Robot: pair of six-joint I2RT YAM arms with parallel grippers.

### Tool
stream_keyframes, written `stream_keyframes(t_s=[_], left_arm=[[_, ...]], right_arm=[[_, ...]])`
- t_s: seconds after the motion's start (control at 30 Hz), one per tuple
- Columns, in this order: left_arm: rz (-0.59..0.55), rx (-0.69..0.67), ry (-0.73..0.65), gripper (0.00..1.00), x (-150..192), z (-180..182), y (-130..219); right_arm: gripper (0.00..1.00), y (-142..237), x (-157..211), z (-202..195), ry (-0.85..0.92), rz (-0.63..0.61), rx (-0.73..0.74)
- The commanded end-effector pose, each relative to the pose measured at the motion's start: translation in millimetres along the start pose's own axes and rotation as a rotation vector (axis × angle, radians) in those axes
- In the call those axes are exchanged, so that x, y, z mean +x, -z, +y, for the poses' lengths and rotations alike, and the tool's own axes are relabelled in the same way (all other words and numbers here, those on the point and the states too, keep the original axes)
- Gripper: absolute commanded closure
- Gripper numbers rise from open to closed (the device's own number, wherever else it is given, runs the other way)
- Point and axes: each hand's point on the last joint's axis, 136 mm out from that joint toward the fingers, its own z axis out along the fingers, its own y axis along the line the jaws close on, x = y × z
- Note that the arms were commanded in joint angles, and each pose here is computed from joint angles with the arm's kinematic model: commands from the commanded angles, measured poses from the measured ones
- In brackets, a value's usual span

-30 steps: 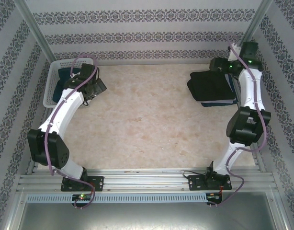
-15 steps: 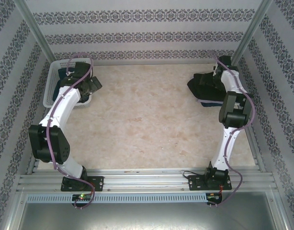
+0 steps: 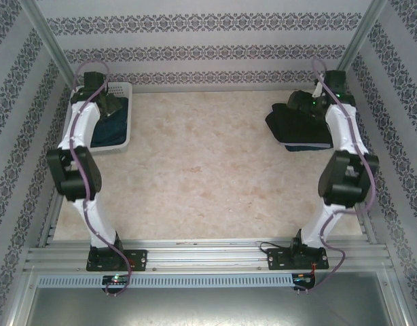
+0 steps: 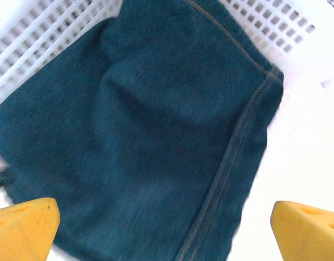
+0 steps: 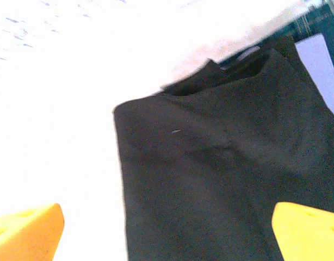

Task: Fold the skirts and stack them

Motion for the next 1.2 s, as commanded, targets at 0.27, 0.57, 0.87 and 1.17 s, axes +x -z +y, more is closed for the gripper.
stream_keyframes(t_s=[0.27,0.57,0.87,1.17], left_arm=[[0.378,-0.033,0.073,0.28,66,-12,-74],[0.298,0.100,0.133,1.00,25,-12,-68],[-0.049,0.335,-0.001,1.00,-69,-26,98],[-0.303,0.743,-0.356,1.00,-26,-103,311]], right_arm=[[0.02,44,39,50,-0.040,-0.038,-0.165],[0.02,60,36,56,-0.062,-0.080,-0.190],[0.02,77,34,77,-0.098,-0.163,-0.282],[0.02,99,22,108,-0.123,-0.320,-0.409]])
